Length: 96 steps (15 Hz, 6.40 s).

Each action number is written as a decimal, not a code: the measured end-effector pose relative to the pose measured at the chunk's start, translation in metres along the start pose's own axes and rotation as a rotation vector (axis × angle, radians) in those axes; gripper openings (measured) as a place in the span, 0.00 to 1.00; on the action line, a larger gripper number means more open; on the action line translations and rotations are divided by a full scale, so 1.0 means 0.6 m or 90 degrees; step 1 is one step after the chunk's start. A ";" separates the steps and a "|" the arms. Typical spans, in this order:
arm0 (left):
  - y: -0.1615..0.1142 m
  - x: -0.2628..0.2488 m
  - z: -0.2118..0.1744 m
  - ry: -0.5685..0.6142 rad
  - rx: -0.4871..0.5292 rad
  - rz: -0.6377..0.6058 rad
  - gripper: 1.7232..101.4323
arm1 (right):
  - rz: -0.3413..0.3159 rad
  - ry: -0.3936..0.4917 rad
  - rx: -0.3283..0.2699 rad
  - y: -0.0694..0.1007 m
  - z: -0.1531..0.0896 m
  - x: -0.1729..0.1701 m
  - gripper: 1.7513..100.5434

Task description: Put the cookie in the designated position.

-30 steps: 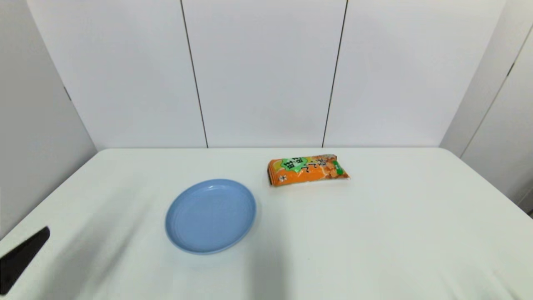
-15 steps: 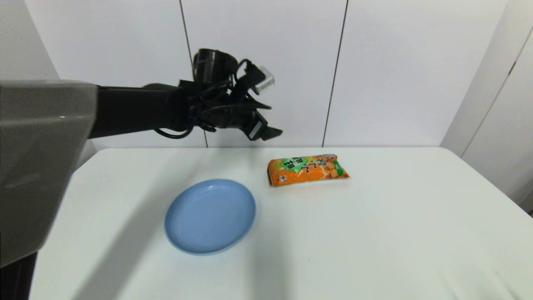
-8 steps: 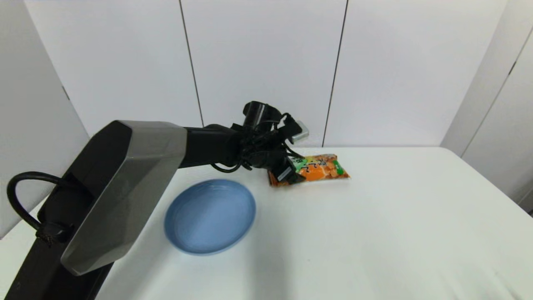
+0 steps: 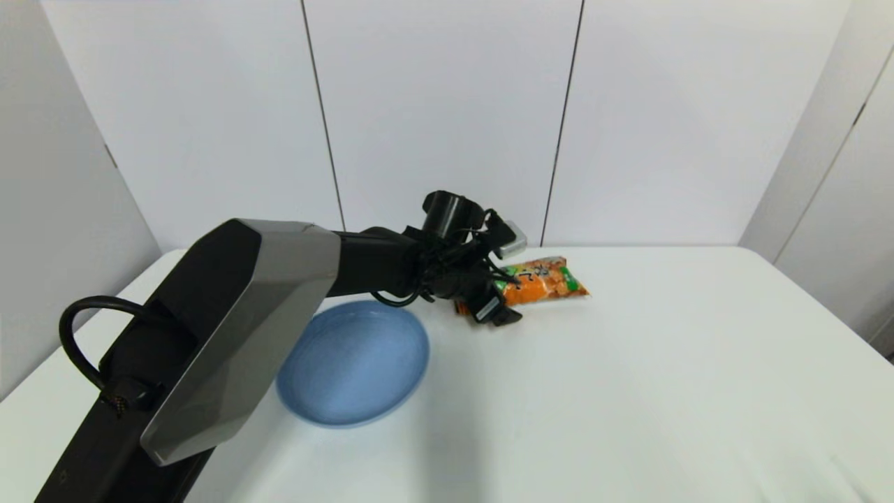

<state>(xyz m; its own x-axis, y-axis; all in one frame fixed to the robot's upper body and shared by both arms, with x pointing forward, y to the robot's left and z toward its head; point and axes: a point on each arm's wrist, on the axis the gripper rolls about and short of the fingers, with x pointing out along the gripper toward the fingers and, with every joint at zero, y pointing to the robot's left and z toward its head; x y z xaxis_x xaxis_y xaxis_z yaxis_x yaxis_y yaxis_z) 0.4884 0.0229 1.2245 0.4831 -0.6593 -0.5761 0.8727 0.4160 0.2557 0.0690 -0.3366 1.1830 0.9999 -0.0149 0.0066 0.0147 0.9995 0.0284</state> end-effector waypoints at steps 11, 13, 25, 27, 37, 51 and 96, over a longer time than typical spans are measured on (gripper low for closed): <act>-0.009 0.009 -0.013 0.023 -0.053 -0.033 0.41 | 0.000 0.000 0.000 0.000 0.000 0.000 0.97; -0.009 0.006 -0.011 0.024 -0.054 -0.034 0.41 | 0.000 0.000 0.000 0.000 0.000 0.000 0.97; 0.004 -0.112 0.102 -0.146 -0.056 0.024 0.27 | 0.000 0.000 0.000 0.000 0.000 0.000 0.97; 0.003 -0.152 0.125 -0.174 -0.053 0.036 0.27 | 0.000 0.000 0.000 0.000 0.000 0.000 0.97; 0.078 -0.433 0.004 -0.097 -0.160 0.255 0.27 | 0.000 0.000 0.000 0.000 0.000 0.000 0.97; -0.006 -0.517 -0.223 0.123 -0.567 0.295 0.27 | 0.000 0.000 0.000 0.000 0.000 0.000 0.97; -0.367 -0.661 -0.372 -0.302 -0.214 0.636 0.96 | 0.000 0.000 0.000 0.000 0.000 0.000 0.97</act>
<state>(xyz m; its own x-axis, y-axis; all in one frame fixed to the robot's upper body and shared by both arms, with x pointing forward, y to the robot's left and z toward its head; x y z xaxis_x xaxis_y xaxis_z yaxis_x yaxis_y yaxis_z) 0.0890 0.3325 1.2236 0.9875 -0.0824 0.1343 0.0586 0.9834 0.1719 0.0690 -0.3366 1.1830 0.9999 -0.0145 0.0066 0.0143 0.9995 0.0279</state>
